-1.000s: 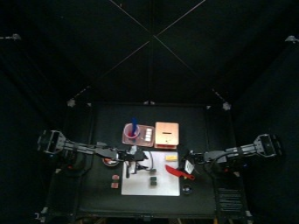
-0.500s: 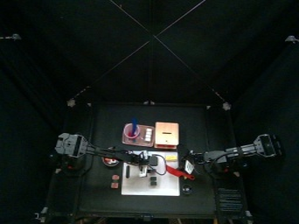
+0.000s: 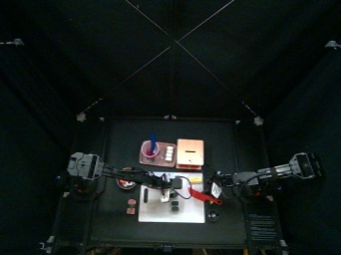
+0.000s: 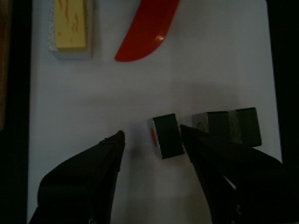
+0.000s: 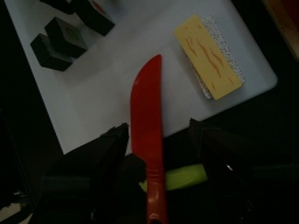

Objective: Place the cut up green sushi roll into the bowl

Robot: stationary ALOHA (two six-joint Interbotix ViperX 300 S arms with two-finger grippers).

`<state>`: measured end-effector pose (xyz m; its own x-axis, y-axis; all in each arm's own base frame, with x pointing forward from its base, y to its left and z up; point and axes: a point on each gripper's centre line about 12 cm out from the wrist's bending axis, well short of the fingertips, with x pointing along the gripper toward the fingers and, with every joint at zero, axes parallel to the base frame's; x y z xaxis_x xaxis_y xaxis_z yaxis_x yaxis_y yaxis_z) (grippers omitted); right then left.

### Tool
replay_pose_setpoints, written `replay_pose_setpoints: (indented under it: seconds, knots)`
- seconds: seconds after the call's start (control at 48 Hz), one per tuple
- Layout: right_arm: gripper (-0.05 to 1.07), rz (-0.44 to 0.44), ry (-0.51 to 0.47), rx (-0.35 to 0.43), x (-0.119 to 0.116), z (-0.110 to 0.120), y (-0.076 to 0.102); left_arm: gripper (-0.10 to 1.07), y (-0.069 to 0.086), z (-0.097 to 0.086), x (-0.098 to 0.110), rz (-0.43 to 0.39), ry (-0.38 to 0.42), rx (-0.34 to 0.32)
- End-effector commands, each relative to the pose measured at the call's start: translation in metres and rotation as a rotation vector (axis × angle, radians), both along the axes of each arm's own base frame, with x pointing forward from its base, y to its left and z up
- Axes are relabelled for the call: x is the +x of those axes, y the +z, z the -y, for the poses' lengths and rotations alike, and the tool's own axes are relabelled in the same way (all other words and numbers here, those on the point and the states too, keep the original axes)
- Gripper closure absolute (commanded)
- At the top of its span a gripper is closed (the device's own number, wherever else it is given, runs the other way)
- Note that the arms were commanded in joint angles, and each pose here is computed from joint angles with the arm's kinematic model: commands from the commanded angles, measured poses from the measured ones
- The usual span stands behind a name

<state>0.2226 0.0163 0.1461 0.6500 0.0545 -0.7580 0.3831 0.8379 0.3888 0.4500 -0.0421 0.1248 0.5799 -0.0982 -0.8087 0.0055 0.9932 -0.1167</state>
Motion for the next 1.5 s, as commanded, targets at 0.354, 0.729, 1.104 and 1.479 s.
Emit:
replay_pose_setpoints:
  seconds: [0.354,0.729,1.104,1.479]
  knots:
    - [0.12,0.023,0.0,0.002,0.003,0.0,0.005,0.1,-0.011,0.0,0.004,-0.039,-0.026,0.027]
    - [0.12,0.021,-0.003,0.003,0.003,0.0,0.004,0.11,-0.009,0.005,0.008,-0.029,-0.11,0.117]
    - [0.12,0.018,-0.005,0.005,0.001,0.0,0.002,0.11,0.003,0.004,0.011,0.007,-0.139,0.157]
    - [0.12,0.018,-0.007,0.007,0.001,0.0,0.002,0.11,0.02,0.006,0.025,0.05,-0.187,0.223]
